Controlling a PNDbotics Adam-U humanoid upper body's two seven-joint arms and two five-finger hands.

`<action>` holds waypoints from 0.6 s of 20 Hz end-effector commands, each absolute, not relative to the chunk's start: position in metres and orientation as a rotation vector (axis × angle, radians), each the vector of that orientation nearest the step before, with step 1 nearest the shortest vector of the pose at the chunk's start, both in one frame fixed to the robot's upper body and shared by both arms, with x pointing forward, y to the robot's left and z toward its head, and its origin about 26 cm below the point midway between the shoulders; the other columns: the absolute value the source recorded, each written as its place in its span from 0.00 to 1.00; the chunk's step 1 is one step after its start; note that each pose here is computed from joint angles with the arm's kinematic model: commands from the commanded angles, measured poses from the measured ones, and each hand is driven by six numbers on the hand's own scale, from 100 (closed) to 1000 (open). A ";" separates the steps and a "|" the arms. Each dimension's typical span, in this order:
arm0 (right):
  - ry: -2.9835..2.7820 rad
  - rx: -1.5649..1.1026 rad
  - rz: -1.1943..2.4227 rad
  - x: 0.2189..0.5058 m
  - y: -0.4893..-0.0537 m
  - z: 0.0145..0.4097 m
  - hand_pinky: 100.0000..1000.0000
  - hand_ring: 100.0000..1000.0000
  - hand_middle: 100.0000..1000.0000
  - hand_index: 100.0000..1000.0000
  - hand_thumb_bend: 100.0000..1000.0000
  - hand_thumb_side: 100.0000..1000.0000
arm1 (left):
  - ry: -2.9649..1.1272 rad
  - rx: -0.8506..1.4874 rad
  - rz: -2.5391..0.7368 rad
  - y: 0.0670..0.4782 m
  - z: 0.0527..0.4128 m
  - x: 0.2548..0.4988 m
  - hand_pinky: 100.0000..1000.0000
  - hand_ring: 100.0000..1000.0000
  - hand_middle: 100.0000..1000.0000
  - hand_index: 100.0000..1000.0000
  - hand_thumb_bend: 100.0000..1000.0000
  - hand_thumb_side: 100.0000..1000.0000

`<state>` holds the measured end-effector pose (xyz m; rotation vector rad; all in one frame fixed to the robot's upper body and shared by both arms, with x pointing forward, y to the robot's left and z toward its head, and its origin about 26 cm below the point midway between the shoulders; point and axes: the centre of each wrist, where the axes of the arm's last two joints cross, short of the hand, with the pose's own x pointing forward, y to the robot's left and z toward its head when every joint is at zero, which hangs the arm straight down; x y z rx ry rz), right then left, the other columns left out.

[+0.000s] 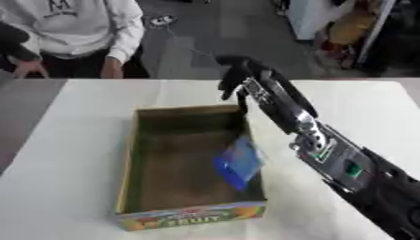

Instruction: Pick up objects on the table and place them in the box.

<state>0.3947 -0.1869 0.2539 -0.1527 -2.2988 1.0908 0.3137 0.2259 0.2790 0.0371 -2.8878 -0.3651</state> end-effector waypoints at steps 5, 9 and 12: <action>-2.270 -0.186 1.157 0.393 -0.200 0.257 0.46 0.80 0.87 1.00 0.00 1.00 | -2.911 0.067 -0.386 0.230 0.285 0.310 0.45 0.52 0.79 0.81 0.10 0.83; -2.274 -0.138 1.112 0.370 -0.215 0.253 0.25 0.70 0.77 1.00 0.00 1.00 | -2.890 0.113 -0.404 0.236 0.280 0.309 0.45 0.52 0.79 0.81 0.09 0.83; -2.282 -0.066 1.061 0.337 -0.225 0.251 0.18 0.64 0.72 1.00 0.00 1.00 | -2.861 0.158 -0.426 0.243 0.273 0.309 0.45 0.52 0.79 0.81 0.09 0.84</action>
